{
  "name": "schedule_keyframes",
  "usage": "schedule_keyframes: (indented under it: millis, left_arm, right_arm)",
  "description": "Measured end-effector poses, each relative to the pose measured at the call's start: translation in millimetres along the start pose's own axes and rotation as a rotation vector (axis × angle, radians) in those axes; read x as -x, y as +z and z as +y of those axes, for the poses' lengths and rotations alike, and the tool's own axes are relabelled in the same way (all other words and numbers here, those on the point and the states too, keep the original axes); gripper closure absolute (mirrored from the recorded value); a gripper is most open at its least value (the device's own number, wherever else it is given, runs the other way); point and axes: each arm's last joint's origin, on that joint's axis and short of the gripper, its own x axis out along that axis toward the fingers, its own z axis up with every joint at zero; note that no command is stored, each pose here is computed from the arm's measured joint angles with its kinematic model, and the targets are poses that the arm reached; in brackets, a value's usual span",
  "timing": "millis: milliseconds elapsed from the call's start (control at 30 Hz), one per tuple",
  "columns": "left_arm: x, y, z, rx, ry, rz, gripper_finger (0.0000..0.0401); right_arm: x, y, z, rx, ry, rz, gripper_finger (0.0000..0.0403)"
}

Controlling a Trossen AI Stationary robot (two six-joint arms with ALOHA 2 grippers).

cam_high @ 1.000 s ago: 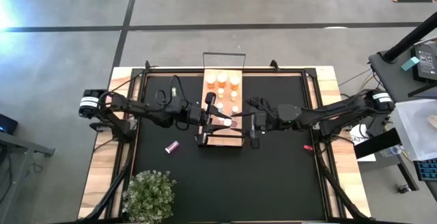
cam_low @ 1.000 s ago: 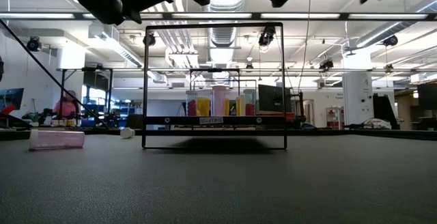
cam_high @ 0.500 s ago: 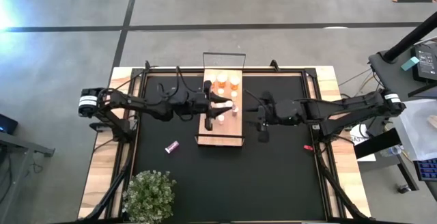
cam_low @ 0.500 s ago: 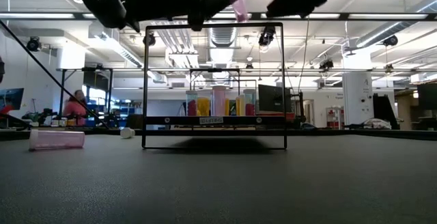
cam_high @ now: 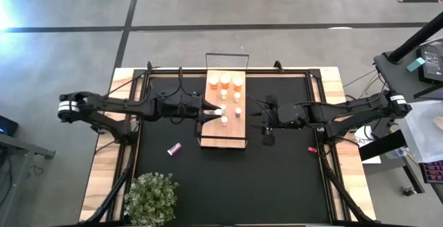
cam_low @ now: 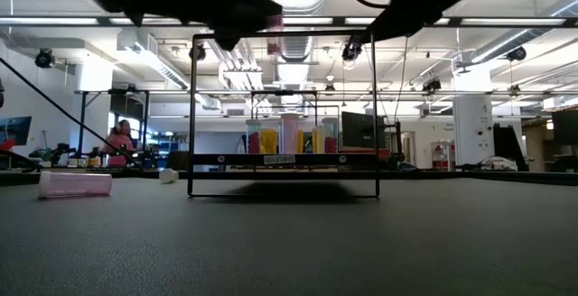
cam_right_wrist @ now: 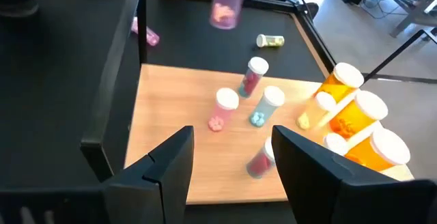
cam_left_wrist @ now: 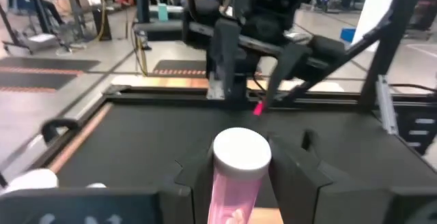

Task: Pick and place medicine bottles onto shelf by color
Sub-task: Put the bottom pink medicine bottle on the shelf aligned with the other pink medicine bottle

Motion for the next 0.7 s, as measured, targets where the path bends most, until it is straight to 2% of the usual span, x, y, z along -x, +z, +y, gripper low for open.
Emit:
schedule_keyframes:
  millis: [67, 200, 267, 700]
  left_arm:
    - [4.9, -8.9, -0.7, 0.014, 0.014, 0.011, 0.0296]
    - [14.8, -26.3, 2.9, 0.019, 0.162, 0.012, 0.0296]
    - [18.7, -35.4, 3.7, 0.037, 0.199, 0.010, 0.0296]
    - [31.8, -81.2, 1.8, 0.094, 0.205, 0.066, 0.0296]
  right_arm:
    - [-0.5, -1.8, 0.2, 0.008, -0.002, 0.006, 0.0213]
    - [-0.7, -2.3, 0.2, 0.003, -0.005, 0.007, 0.0213]
    - [-0.7, -2.2, 0.2, -0.003, -0.006, 0.006, 0.0213]
    - [-1.0, -2.3, 0.2, -0.013, -0.007, 0.005, 0.0213]
